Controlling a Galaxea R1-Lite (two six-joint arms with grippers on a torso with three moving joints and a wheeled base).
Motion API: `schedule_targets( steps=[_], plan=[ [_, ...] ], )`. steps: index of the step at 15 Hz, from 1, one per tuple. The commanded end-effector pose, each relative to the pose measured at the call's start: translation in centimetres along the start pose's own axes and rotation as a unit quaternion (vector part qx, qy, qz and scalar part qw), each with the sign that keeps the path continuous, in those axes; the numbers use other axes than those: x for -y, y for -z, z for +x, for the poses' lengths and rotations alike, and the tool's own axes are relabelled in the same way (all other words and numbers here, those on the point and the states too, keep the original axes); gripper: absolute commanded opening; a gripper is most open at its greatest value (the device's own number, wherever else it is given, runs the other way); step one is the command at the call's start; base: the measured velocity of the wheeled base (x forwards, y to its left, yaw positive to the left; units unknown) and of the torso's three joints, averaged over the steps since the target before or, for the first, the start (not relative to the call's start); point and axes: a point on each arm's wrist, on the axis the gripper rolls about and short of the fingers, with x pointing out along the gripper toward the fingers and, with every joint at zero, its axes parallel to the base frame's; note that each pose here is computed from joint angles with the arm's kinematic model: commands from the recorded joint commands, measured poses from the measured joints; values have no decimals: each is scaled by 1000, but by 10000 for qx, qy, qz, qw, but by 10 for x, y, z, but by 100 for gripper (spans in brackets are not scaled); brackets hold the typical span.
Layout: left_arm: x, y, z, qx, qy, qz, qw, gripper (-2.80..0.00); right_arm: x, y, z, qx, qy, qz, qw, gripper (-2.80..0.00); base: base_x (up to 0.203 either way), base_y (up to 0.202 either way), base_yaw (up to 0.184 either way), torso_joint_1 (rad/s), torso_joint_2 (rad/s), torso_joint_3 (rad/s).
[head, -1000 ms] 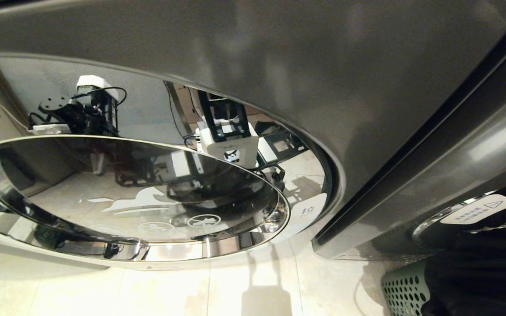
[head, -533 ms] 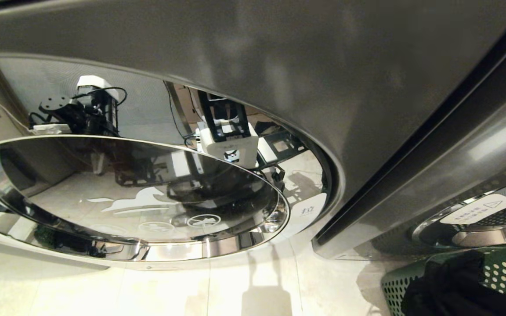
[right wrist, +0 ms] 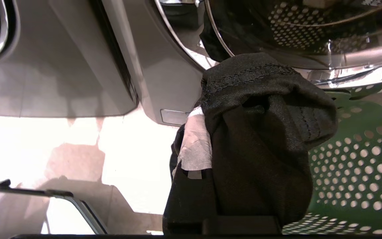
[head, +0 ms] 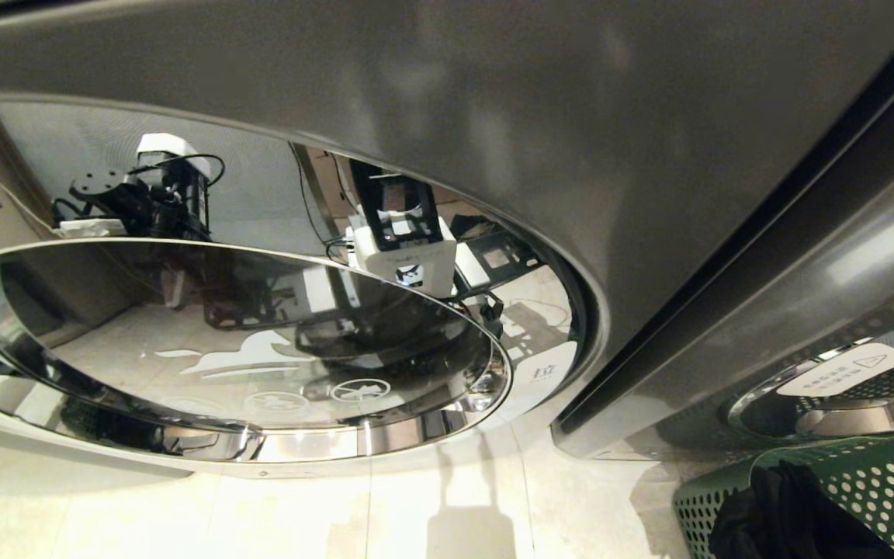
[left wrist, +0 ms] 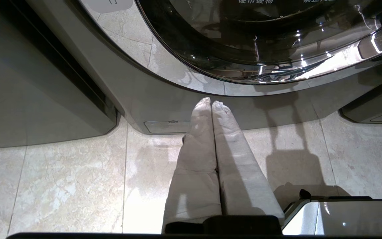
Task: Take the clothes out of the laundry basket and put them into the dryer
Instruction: Put the clothes in the dryer
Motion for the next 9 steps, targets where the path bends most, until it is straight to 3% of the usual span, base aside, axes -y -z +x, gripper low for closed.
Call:
schedule_targets(
  steps=[1,9],
  plan=[
    [0,0,0,1,-2,2,10000,-280,0,0,0,-2,3,128,9999,-280,0,0,0,0,0,0],
    [0,0,0,1,-2,2,10000,-280,0,0,0,-1,11,230,9997,-280,0,0,0,0,0,0]
  ],
)
